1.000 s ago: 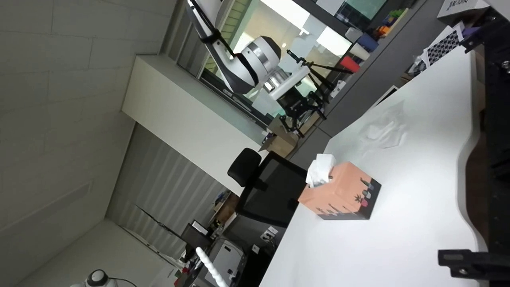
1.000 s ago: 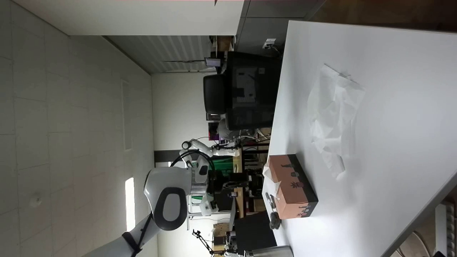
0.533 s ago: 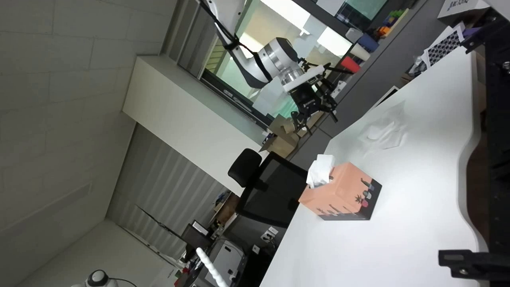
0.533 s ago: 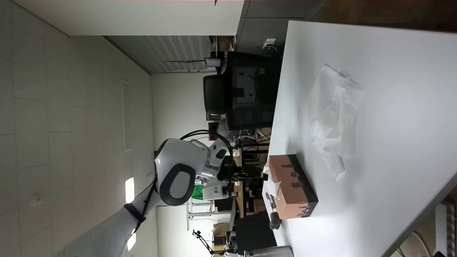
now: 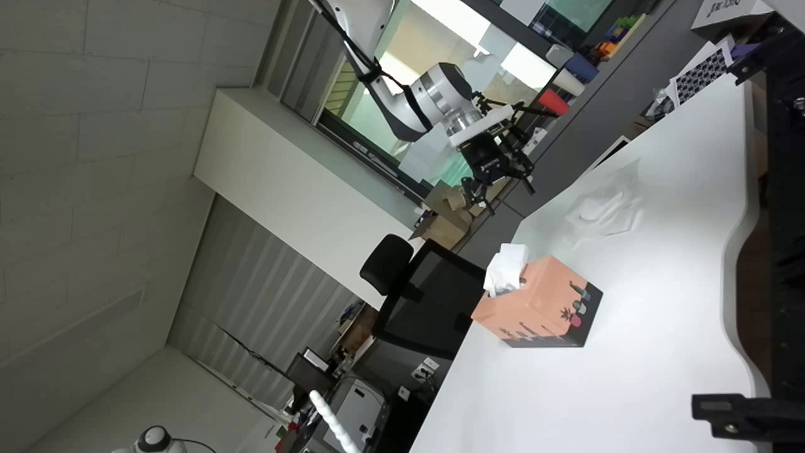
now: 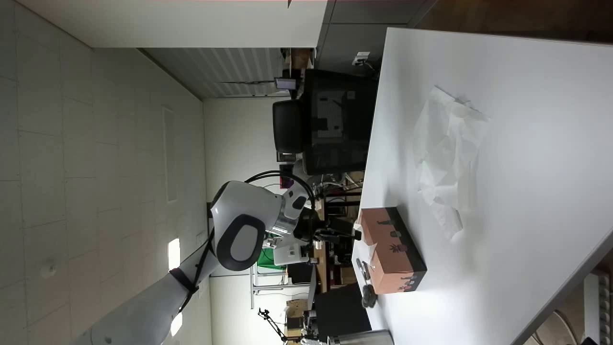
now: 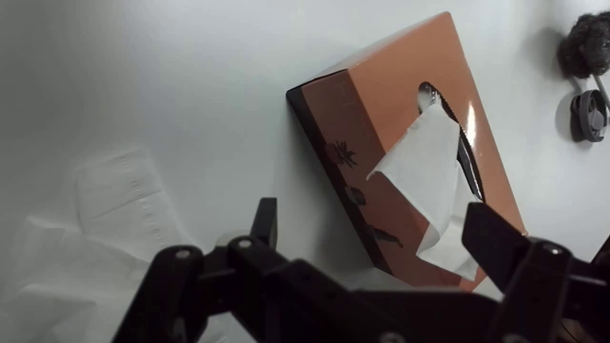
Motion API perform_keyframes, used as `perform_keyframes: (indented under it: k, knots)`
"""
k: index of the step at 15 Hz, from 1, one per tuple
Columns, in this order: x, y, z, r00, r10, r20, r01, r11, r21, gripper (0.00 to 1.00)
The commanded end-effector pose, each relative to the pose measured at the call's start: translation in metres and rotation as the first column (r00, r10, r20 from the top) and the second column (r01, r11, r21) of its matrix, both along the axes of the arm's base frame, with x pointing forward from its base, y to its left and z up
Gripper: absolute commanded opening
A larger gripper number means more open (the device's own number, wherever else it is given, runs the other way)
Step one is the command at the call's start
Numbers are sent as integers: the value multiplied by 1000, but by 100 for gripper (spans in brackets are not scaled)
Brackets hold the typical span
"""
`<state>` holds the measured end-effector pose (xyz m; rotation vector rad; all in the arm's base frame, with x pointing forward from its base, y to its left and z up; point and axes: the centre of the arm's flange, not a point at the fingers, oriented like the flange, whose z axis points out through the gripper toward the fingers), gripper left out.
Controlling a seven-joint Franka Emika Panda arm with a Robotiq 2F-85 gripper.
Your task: Remove one tissue square from the box and place it on the counter
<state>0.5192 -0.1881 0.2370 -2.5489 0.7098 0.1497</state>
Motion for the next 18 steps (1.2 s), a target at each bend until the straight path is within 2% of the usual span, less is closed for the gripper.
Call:
perform_keyframes:
  k: [1,5,8,12,18]
  knots:
    - [13,-1,-14,994,110,-13,-109,992,66,100]
    - [35,8,-38,967,247,-57,-227,945,236,100]
    - [52,9,-59,963,264,-51,-248,946,208,100]
    - [74,11,-82,973,232,20,-232,958,169,100]
    - [92,31,-99,982,173,70,-183,963,196,100]
